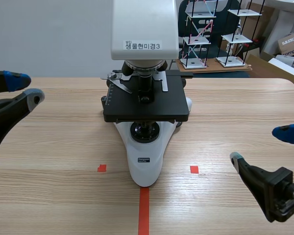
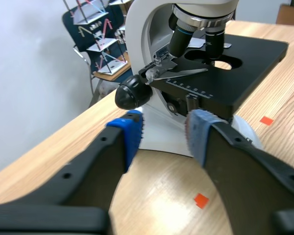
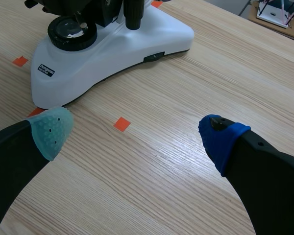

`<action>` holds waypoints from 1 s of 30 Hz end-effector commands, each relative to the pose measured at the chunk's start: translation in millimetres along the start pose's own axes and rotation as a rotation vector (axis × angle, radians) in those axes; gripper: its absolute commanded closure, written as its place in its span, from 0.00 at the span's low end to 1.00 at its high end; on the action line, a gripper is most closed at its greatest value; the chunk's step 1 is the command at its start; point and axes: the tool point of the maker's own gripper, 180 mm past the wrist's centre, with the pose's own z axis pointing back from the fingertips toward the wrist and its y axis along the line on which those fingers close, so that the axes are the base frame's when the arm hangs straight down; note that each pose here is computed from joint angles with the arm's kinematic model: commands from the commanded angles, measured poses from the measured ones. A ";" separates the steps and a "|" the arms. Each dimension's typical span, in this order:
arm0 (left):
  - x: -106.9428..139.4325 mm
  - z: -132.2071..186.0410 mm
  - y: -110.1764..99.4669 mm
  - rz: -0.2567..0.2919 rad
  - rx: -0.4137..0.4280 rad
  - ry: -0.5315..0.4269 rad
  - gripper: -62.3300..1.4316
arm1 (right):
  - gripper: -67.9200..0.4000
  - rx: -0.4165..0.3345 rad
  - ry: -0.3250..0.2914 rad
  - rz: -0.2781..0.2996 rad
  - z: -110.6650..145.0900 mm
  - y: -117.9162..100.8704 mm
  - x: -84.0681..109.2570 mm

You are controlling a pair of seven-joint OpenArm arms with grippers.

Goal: Return to the home posture

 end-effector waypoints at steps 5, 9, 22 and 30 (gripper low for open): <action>10.7 27.0 -16.6 0.098 0.092 -0.078 0.25 | 0.17 -0.007 -0.033 0.014 -0.4 -4.9 10.1; 6.8 41.3 -29.1 0.085 0.150 -0.065 0.13 | 0.17 -0.007 -0.033 0.014 -0.4 -4.9 10.1; -4.5 67.2 -57.9 0.082 0.182 0.011 0.13 | 0.17 -0.007 -0.033 0.014 -0.4 -4.9 10.1; -2.6 66.2 -57.0 0.079 0.183 0.002 0.13 | 0.17 -0.007 -0.032 0.014 -0.5 -4.9 10.0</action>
